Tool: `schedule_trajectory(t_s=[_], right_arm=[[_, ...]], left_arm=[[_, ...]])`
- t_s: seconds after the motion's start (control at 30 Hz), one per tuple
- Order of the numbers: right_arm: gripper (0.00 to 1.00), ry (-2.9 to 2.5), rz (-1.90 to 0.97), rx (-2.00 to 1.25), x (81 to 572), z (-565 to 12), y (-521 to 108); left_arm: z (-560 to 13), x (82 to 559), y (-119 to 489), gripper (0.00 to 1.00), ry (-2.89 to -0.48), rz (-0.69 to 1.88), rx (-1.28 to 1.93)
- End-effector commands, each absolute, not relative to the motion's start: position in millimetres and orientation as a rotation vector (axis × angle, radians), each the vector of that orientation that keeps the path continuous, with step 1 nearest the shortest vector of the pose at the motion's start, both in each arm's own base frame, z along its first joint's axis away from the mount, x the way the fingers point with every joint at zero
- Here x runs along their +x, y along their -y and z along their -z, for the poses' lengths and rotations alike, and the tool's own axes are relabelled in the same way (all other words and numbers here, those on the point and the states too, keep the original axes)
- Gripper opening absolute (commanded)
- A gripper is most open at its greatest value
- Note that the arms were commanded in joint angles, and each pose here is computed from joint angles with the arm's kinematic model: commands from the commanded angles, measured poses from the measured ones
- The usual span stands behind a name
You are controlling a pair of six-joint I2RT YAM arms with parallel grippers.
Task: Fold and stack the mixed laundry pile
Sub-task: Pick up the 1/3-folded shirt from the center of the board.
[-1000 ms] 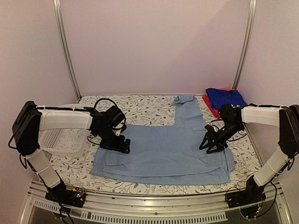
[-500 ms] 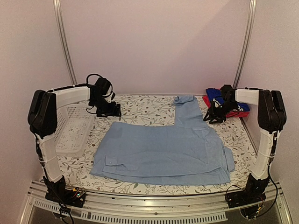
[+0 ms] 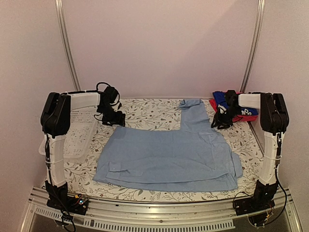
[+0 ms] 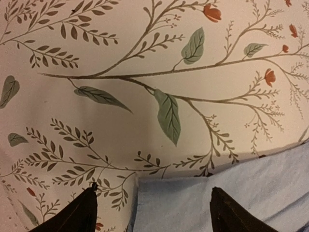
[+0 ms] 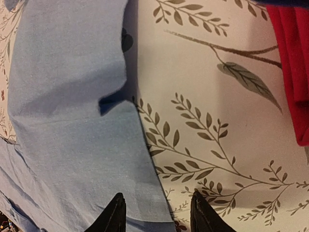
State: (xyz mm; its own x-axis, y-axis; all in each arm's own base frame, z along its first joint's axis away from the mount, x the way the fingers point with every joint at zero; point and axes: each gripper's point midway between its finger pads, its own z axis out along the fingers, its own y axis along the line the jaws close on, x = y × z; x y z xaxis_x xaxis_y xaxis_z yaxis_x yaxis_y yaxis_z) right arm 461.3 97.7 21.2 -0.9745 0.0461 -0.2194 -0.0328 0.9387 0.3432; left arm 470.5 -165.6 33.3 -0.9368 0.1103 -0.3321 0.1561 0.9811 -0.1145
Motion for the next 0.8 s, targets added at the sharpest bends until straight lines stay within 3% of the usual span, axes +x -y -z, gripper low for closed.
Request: schedule_trajectory(t_s=[0.0, 0.47, 0.53, 0.63, 0.77], right_arm=[[0.45, -2.818, -0.489, -0.075, 484.2, -17.9, -111.2], [0.49, -2.787, -0.471, -0.166, 524.3, 2.7, -129.2], [0.43, -2.782, -0.502, -0.184, 527.1, 4.3, -133.6], [0.22, -2.756, -0.572, -0.212, 529.9, -2.7, -142.4], [0.01, -2.712, -0.671, -0.249, 529.6, -16.1, -154.2]], left_arm=[[-32.6, 479.0, 162.6, 0.8, -2.791, 0.164, 0.227], [-14.8, 481.9, 151.4, 0.78, -2.84, 0.12, 0.211], [-12.8, 482.6, 148.0, 0.77, -2.846, 0.125, 0.208], [-13.9, 482.8, 149.4, 0.73, -2.849, 0.182, 0.214], [-13.8, 485.4, 147.9, 0.67, -2.847, 0.234, 0.229]])
